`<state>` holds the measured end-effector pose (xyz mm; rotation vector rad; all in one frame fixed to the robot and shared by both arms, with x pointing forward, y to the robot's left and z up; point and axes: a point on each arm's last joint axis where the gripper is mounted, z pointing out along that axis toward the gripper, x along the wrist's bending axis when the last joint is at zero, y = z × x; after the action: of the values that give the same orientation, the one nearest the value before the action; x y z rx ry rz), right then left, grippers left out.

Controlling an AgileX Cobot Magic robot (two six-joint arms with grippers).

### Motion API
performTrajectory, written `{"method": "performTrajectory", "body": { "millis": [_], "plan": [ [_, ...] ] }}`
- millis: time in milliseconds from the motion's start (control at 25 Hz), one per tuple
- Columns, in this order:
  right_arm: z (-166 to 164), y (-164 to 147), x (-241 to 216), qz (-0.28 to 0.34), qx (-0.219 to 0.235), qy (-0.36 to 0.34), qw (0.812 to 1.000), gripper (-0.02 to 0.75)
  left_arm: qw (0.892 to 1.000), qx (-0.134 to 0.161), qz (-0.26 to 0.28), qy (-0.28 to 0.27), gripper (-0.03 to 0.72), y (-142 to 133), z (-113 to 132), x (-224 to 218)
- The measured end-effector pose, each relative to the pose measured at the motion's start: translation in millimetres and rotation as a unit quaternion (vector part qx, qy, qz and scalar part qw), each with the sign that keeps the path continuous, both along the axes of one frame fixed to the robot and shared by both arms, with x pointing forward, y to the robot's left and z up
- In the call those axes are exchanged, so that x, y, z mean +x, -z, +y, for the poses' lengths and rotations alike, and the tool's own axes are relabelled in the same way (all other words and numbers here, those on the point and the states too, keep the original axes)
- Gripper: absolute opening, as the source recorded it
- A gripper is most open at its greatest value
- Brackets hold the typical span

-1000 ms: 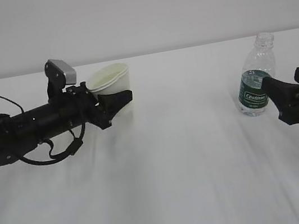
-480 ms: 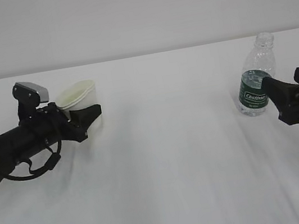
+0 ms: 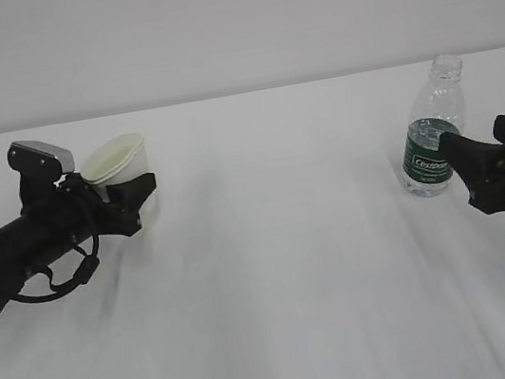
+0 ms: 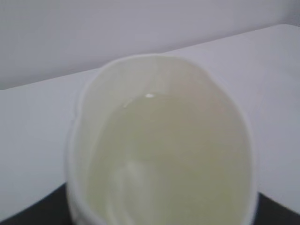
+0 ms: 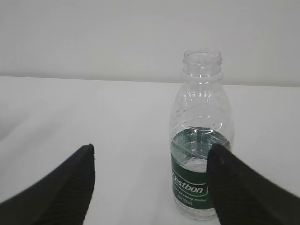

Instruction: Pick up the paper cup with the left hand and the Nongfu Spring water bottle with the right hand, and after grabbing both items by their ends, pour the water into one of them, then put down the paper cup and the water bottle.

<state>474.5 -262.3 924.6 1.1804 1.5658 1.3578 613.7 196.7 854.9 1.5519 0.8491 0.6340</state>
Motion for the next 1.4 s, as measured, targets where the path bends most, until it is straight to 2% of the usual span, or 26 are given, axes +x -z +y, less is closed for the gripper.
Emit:
{"method": "performTrajectory", "body": {
  "millis": [280, 600, 1040, 1400],
  "plan": [
    [0, 0, 0, 0.000, 0.000, 0.000, 1.000, 0.554, 0.998, 0.007, -0.015, -0.064, 0.384, -2, 11, 7],
    [0, 0, 0, 0.002, 0.006, -0.001, 1.000, 0.554, 0.993, -0.005, -0.014, -0.120, 0.384, -3, 21, 11],
    [1, 0, 0, 0.003, 0.007, -0.004, 1.000, 0.554, 0.989, -0.009, -0.014, -0.148, 0.383, -3, 25, 13],
    [1, 0, 0, 0.003, 0.007, -0.006, 1.000, 0.554, 0.988, -0.006, 0.003, -0.154, 0.383, 10, 26, 11]
  ]
}}
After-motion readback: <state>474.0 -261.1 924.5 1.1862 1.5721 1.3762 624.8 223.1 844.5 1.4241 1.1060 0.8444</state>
